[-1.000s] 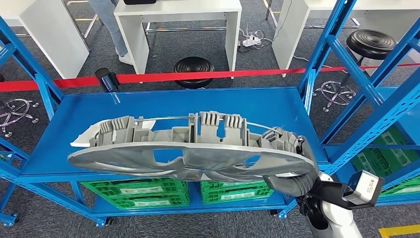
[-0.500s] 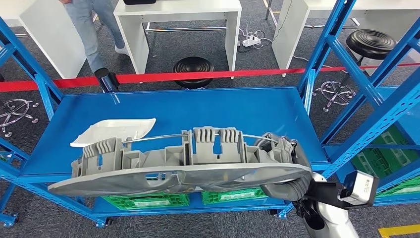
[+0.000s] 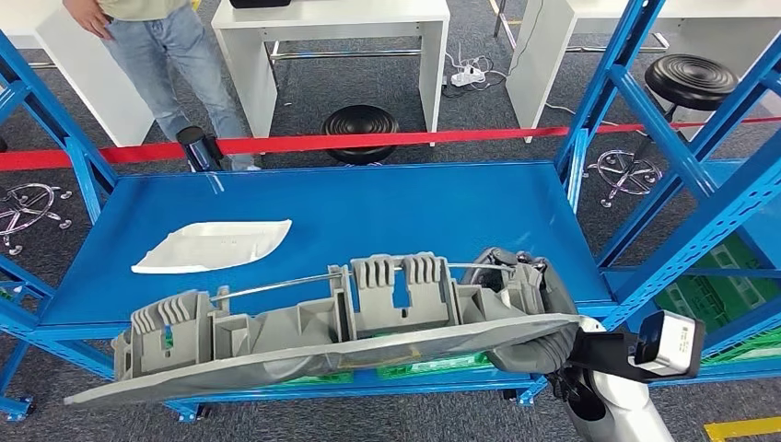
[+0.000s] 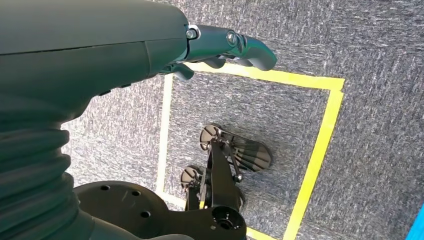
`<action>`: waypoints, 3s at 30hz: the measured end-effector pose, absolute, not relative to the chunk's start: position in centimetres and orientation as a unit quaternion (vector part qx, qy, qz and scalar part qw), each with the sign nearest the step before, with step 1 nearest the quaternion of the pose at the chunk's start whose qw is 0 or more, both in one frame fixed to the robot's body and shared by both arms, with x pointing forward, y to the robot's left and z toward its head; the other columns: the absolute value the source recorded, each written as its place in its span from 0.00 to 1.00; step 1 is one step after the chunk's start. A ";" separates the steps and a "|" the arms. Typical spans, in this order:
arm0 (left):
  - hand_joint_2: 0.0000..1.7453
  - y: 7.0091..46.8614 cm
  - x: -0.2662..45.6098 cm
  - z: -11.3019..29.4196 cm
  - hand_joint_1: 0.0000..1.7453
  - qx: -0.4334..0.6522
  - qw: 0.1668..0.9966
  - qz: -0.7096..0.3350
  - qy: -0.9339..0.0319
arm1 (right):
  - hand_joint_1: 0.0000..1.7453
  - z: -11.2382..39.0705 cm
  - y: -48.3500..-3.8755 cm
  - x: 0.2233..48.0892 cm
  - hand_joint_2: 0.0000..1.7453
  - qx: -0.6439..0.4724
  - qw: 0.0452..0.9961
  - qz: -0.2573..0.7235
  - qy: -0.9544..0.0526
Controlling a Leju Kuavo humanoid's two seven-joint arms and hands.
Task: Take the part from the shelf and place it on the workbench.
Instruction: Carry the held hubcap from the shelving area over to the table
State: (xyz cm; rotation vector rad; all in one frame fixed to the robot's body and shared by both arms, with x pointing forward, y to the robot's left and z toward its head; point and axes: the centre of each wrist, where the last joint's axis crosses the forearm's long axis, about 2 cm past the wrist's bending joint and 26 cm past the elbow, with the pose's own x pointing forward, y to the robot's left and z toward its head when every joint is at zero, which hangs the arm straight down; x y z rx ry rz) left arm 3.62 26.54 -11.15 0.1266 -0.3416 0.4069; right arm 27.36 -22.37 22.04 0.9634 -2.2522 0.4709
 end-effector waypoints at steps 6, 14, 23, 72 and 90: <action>1.00 26.8 3.8 -11.1 0.00 0.062 0.966 0.194 -0.157 | 1.00 22.3 -22.3 27.6 1.00 0.366 0.320 0.177 -0.855; 1.00 26.7 3.9 -11.1 0.00 0.058 0.970 0.186 -0.144 | 1.00 23.0 -22.1 28.1 1.00 0.373 0.325 0.183 -0.850; 1.00 26.2 3.8 -11.1 0.00 0.054 0.975 0.182 -0.115 | 1.00 23.5 -21.4 28.2 1.00 0.388 0.333 0.178 -0.841; 1.00 28.3 3.8 -11.2 0.00 0.076 0.973 0.163 -0.144 | 1.00 20.1 -21.6 28.1 1.00 0.445 0.318 0.157 -0.822; 1.00 28.6 3.9 -11.2 0.00 0.084 0.971 0.174 -0.142 | 1.00 20.6 -20.8 28.0 1.00 0.450 0.296 0.172 -0.825</action>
